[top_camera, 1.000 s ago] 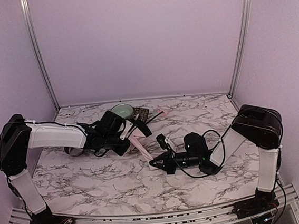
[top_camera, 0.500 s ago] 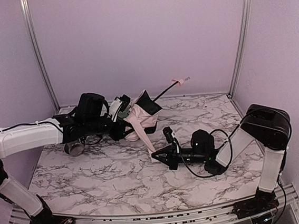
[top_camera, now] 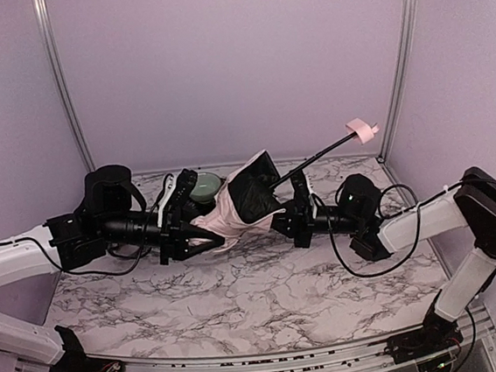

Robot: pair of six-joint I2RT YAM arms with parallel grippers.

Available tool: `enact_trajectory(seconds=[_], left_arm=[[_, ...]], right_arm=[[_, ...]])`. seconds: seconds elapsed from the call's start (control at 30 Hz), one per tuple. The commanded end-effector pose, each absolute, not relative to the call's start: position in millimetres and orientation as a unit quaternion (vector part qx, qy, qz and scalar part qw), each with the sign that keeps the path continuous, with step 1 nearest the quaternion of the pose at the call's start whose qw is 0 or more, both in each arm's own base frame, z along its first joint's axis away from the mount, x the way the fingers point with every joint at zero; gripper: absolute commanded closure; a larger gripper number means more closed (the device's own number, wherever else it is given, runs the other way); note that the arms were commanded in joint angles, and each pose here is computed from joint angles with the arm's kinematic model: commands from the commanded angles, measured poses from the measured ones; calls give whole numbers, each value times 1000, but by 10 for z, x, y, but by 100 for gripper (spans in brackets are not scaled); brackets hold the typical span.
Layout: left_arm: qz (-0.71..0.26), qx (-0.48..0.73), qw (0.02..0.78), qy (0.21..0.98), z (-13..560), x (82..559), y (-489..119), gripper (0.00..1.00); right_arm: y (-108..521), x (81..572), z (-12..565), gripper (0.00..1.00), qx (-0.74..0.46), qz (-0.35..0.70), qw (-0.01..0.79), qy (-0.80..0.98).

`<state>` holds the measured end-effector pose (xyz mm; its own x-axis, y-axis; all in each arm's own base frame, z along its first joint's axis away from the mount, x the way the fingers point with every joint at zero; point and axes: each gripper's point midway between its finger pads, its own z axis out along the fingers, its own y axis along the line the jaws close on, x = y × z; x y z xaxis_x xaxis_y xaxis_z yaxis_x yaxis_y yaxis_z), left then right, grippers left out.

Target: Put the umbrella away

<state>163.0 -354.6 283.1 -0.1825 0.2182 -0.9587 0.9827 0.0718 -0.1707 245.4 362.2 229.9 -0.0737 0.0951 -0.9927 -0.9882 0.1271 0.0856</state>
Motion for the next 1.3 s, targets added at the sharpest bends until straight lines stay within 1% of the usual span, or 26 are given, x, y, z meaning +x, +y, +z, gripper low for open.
enact_trajectory(seconds=[0.0,0.1,0.23,0.3,0.43,0.53,0.67,0.8,0.9,1.03,1.17,1.27], left_arm=[[-556,627,370,401,3318,601,-3379,100],[-529,668,317,416,2984,475,-3362,100],[-483,709,305,414,2683,436,-3266,100],[-458,728,303,411,2574,401,-3236,100],[-385,769,277,428,2175,389,-3144,100],[-363,784,252,437,1992,342,-3098,100],[-323,798,235,450,1797,370,-3105,100],[-298,801,228,468,1733,499,-3207,100],[-279,800,214,486,1693,629,-3338,100],[-248,800,230,496,1785,817,-3494,100],[-213,799,249,505,1832,998,-3586,100],[-214,806,220,507,1685,976,-3616,100]], right_arm=[[3398,2946,2285,100,-437,419,543,581],[3407,2858,2673,100,-488,396,567,533],[3372,2699,3102,100,-534,371,592,476],[3365,2589,3197,100,-562,369,584,456],[3361,2393,3294,100,-606,380,555,425],[3332,2362,3418,100,-616,364,561,416],[3355,2429,3509,100,-607,313,600,417],[3511,2525,3564,100,-592,237,648,417],[3577,2560,3606,100,-591,216,664,405],[3529,2787,3686,100,-574,176,681,420],[3467,2947,3767,100,-570,187,683,417],[3414,3062,3893,100,-558,186,698,410]])
